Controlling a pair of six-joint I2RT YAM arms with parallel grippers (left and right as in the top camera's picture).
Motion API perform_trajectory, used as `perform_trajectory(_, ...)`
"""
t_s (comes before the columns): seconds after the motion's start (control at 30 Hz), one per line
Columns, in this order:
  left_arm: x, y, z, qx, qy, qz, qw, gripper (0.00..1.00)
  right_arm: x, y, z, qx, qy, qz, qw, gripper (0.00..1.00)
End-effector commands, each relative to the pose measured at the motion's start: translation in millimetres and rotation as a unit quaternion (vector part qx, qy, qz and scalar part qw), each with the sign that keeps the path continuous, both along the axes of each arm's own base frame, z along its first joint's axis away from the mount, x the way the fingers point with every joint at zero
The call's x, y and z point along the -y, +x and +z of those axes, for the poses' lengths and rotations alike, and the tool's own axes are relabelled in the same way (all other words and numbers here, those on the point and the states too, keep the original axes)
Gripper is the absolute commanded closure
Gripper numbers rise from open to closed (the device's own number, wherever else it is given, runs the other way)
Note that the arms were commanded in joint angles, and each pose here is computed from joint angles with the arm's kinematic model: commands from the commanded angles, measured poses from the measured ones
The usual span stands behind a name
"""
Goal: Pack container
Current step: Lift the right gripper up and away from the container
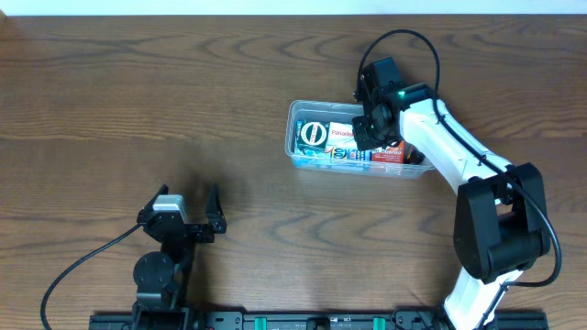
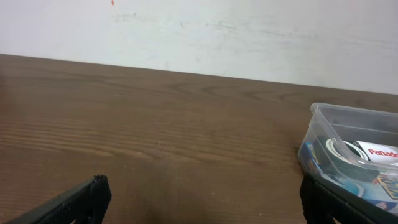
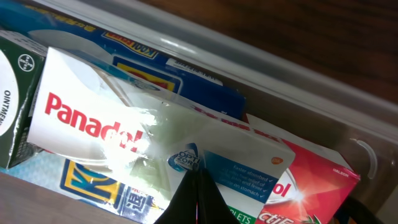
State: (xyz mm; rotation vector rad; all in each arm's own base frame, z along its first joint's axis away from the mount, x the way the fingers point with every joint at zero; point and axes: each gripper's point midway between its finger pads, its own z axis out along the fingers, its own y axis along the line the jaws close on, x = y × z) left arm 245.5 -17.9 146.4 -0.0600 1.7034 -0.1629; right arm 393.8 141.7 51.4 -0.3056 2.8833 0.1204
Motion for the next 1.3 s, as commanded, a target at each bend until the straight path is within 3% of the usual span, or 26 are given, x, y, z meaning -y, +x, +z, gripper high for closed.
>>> perform_trajectory(0.0, 0, -1, -16, -0.026, 0.009, 0.000, 1.000, 0.02, -6, 15, 25, 0.028, 0.017, -0.009, 0.999, 0.99)
perform_trajectory(0.2, 0, -1, -16, -0.026, 0.009, 0.000, 1.000, 0.02, -4, 38, 135, 0.147, 0.055, -0.016, 0.988, 0.99)
perform_trajectory(0.37, 0, -1, -16, -0.026, 0.009, 0.000, 1.000, 0.02, 21, 7, 217, 0.212, 0.074, -0.031, 0.974, 0.99)
perform_trajectory(0.6, 0, -1, -16, -0.026, 0.009, 0.000, 1.000, 0.02, 62, -94, 317, 0.311, 0.089, -0.035, 0.946, 0.99)
perform_trajectory(0.8, 0, -1, -16, -0.026, 0.009, 0.000, 1.000, 0.02, 90, -207, 380, 0.427, 0.123, -0.034, 0.895, 0.99)
perform_trajectory(1.07, 0, -1, -16, -0.026, 0.009, 0.000, 1.000, 0.02, 122, -333, 383, 0.513, 0.154, -0.037, 0.844, 0.92)
perform_trajectory(1.27, 0, -1, -16, -0.026, 0.009, 0.000, 1.000, 0.02, 140, -385, 364, 0.545, 0.154, -0.046, 0.823, 0.93)
